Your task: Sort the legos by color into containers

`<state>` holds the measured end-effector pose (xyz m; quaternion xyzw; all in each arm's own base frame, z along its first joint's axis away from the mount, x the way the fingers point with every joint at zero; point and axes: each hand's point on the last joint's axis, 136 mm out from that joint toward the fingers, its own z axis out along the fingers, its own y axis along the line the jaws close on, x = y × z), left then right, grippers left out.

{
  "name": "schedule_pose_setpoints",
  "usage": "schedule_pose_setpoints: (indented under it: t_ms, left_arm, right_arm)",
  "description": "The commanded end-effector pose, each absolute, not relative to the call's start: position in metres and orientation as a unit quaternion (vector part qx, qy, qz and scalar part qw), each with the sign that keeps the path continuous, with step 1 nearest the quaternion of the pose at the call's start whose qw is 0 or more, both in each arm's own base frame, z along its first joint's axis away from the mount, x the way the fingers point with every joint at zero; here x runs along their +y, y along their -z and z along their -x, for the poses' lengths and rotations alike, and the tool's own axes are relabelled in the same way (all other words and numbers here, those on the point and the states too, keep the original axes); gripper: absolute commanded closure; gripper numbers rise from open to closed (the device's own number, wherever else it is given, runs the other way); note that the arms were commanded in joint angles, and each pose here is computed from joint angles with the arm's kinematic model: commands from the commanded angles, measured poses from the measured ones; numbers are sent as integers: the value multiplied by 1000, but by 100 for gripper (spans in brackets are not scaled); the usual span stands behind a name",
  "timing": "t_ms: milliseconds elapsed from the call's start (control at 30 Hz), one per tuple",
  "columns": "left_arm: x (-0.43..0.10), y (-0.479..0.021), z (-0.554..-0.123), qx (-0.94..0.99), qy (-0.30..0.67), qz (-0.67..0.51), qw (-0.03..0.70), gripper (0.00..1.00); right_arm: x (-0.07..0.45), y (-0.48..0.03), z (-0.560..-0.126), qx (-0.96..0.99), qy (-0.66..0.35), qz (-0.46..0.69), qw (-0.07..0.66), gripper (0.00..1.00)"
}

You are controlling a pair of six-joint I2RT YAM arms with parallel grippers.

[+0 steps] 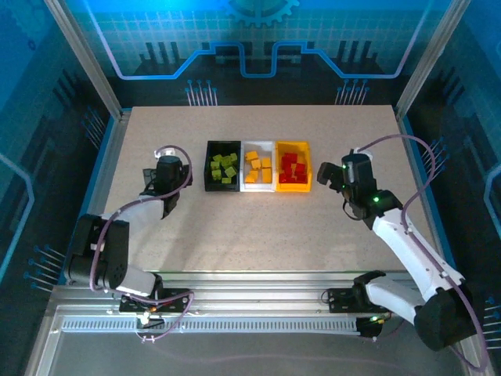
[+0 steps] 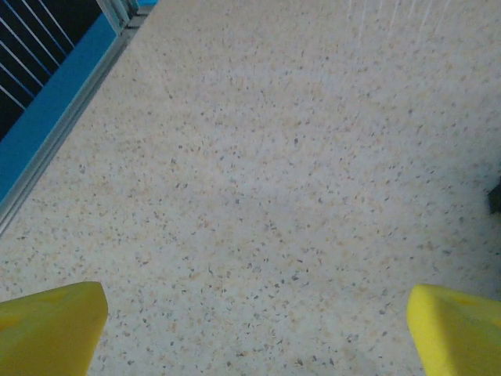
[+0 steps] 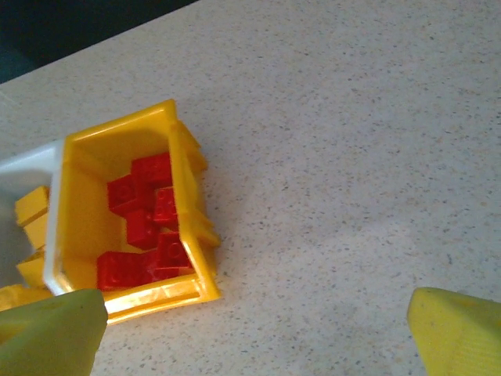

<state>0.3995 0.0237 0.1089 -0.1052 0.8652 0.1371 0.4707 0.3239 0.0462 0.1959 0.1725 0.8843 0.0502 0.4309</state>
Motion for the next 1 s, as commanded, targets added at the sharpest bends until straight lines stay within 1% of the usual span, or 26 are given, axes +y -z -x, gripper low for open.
schedule_pose_setpoints:
  t_ms: [0, 67, 133, 200, 333, 400, 433, 567, 700, 833, 967]
  left_arm:
    - [35, -115, -410, 842, -140, 124, 505, 1]
    - [27, -113, -410, 831, -113, 112, 534, 1]
    - [24, -108, -408, 818, -104, 104, 556, 1]
    - [19, -106, -403, 818, -83, 96, 561, 1]
    - [15, -104, -397, 811, -36, 84, 578, 1]
    - [13, -102, -392, 786, -31, 71, 613, 1]
    - [14, -97, -388, 800, -30, 82, 594, 1]
    - [18, -98, -394, 803, -37, 90, 588, 1]
    - [18, -97, -394, 802, -38, 88, 589, 1]
    - [17, -97, -394, 803, -38, 86, 589, 1]
    - [17, -98, -394, 802, -37, 86, 589, 1]
  right_arm:
    - [36, -197, -323, 888, -37, -180, 421, 0]
    - [33, -202, -326, 880, -46, -180, 436, 0]
    - [35, -207, -329, 872, -55, -152, 463, 0]
    - [32, -210, -331, 862, -48, -131, 488, 0]
    - [13, -216, -338, 844, 5, -116, 524, 0]
    - [3, -219, -343, 834, 38, -102, 541, 0]
    - [-1, -219, -347, 829, 51, -92, 549, 0]
    - [-12, -194, -363, 819, 87, -53, 565, 0]
    - [-12, -158, -378, 820, 58, -43, 568, 0]
    - [-6, -132, -385, 827, 36, -26, 560, 0]
    - [-1, -105, -391, 828, 34, -16, 559, 0]
